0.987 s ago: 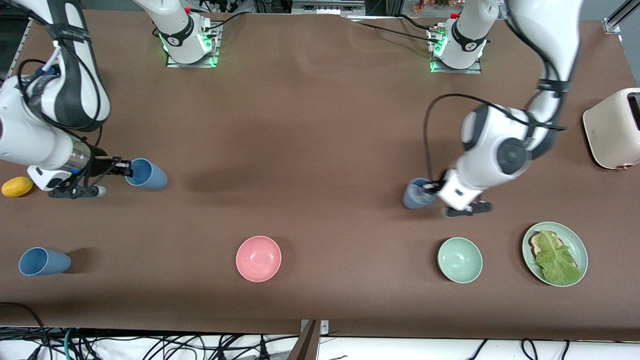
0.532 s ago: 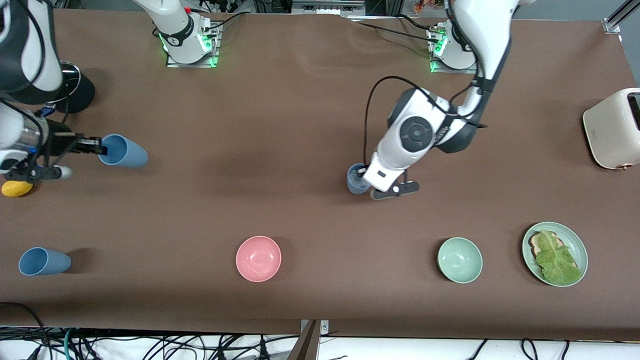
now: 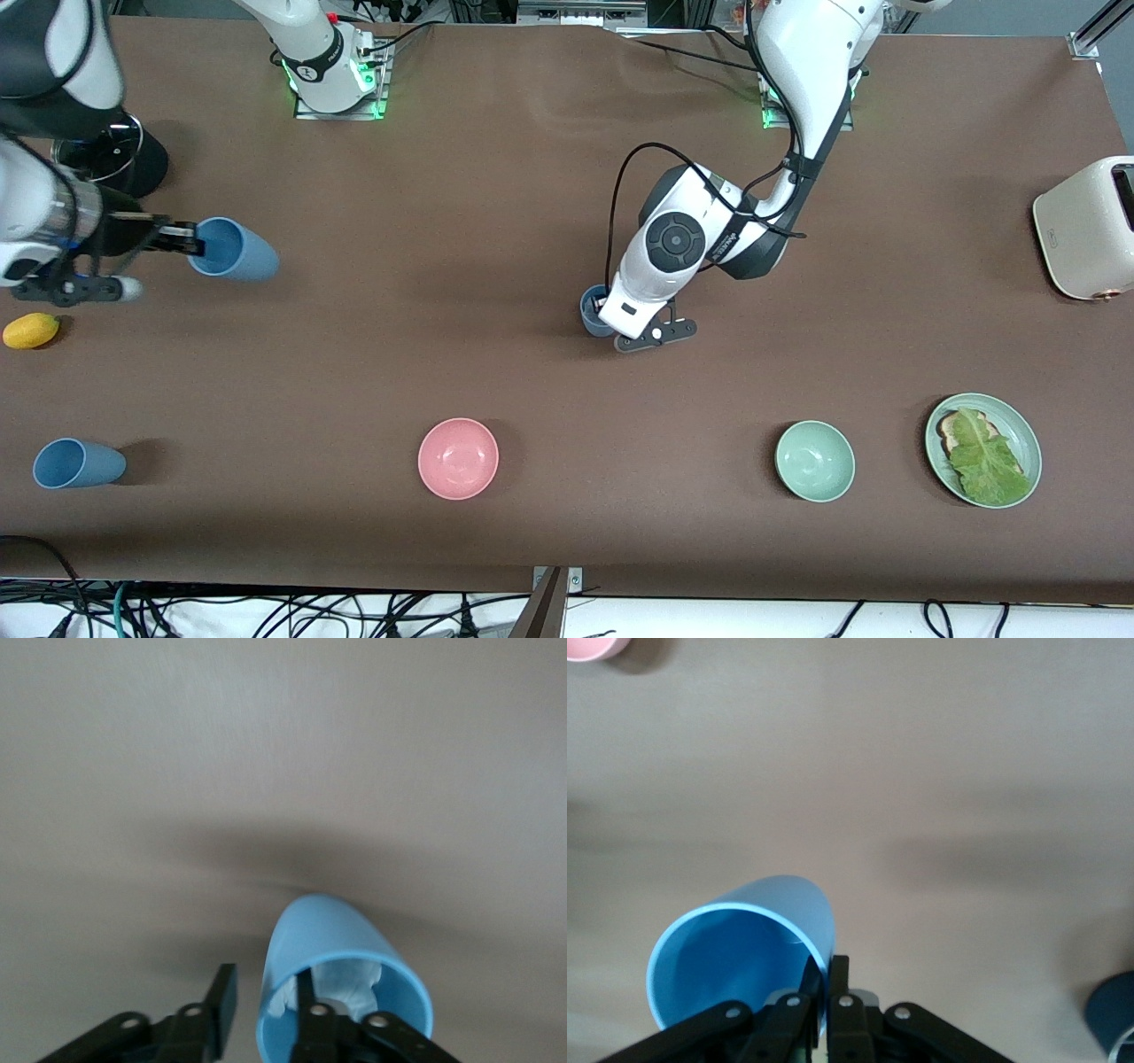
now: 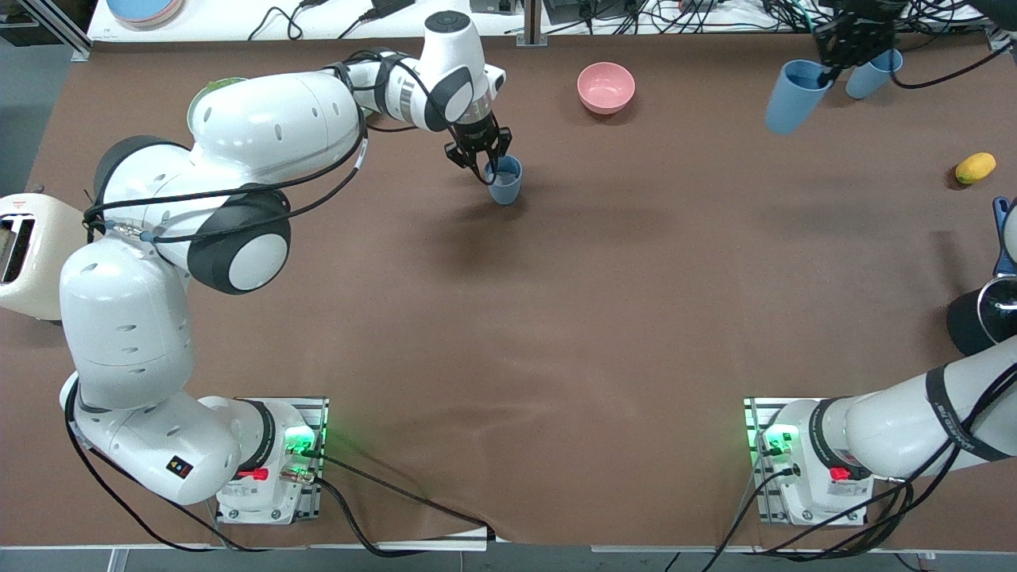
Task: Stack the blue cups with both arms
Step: 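Place the tissue cup mid-table with the left gripper while the right gripper follows, then release the tissue cup and withdraw the left gripper while the right gripper approaches, then lower the held blue cup into the tissue cup with the right gripper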
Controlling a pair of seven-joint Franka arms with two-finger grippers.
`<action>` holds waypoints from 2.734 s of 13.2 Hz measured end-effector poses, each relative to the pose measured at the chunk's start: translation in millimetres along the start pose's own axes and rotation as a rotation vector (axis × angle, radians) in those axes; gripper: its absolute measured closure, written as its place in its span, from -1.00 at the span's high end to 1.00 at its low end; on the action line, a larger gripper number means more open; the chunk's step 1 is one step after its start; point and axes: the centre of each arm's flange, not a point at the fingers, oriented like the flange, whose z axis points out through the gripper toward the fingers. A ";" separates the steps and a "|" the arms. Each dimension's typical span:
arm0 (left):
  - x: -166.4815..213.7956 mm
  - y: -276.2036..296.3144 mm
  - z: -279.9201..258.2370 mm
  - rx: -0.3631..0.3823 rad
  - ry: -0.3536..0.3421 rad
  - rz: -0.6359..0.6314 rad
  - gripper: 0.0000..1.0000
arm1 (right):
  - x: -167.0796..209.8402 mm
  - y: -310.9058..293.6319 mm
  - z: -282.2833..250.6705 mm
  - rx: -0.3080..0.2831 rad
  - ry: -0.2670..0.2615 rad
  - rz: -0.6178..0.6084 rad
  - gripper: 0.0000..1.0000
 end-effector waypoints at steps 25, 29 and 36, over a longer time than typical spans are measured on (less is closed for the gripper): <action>194.3 -392.9 -245.4 0.110 -0.018 0.133 1.00 | -44.2 -449.8 115.0 0.131 0.193 0.572 -0.90; 165.1 -387.7 -308.3 0.091 0.132 0.152 1.00 | -45.7 -470.8 136.4 0.150 0.215 0.590 -0.90; 79.3 -358.6 -329.7 0.094 0.149 0.225 1.00 | -47.7 -478.1 160.3 0.111 0.217 0.594 -0.90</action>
